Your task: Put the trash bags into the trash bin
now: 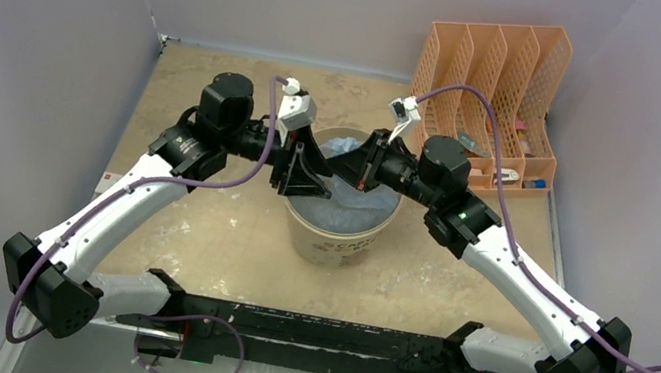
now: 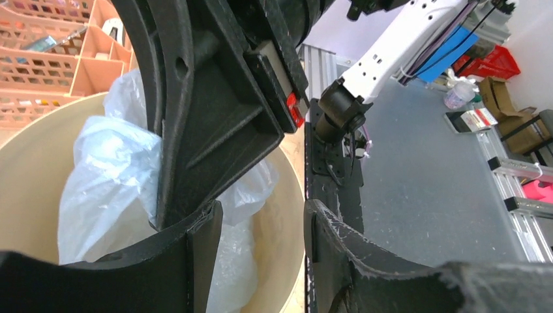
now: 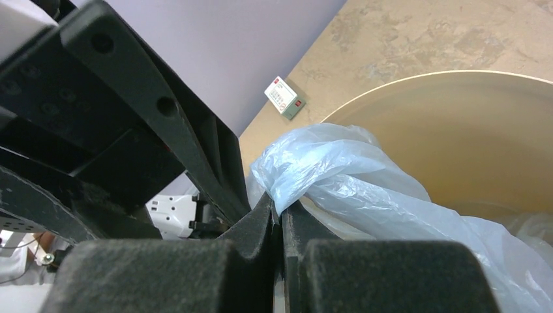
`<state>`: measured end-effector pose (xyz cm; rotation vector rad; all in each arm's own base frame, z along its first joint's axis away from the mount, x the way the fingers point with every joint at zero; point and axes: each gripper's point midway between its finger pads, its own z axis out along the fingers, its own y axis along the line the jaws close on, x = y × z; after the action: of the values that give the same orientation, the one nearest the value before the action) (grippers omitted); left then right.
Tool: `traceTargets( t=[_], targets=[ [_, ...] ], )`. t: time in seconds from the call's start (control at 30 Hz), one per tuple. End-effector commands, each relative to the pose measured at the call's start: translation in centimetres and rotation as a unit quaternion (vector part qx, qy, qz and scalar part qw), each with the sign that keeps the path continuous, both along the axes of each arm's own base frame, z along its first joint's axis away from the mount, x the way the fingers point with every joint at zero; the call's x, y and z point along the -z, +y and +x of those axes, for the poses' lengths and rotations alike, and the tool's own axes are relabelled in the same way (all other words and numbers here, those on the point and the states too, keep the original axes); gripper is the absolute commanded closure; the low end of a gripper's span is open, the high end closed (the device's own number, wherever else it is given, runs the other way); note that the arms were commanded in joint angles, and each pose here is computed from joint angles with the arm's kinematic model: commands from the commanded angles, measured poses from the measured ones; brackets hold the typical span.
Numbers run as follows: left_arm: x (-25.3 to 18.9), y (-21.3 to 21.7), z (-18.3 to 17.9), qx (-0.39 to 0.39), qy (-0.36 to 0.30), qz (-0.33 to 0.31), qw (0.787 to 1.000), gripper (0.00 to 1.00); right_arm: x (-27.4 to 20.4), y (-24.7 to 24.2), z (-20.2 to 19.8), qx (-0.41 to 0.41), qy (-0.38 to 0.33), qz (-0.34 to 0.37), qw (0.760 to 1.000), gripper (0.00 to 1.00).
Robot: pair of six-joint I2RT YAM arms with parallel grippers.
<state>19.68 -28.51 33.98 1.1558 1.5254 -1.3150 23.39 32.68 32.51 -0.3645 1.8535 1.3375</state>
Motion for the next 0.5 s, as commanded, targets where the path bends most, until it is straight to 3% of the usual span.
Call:
traceTargets(
  t=[0.0,0.47],
  targets=[
    [-0.25,0.12,1.15,-0.041,-0.052,-0.003,0.998,0.52,-4.12,0.14,-2.04,-0.037,-0.039,0.053,0.997,0.94],
    [-0.28,0.25,1.82,-0.073,-0.057,-0.017,0.996,0.51,-4.42,0.01,-2.71,-0.049,-0.042,0.059,0.996,0.93]
  ],
)
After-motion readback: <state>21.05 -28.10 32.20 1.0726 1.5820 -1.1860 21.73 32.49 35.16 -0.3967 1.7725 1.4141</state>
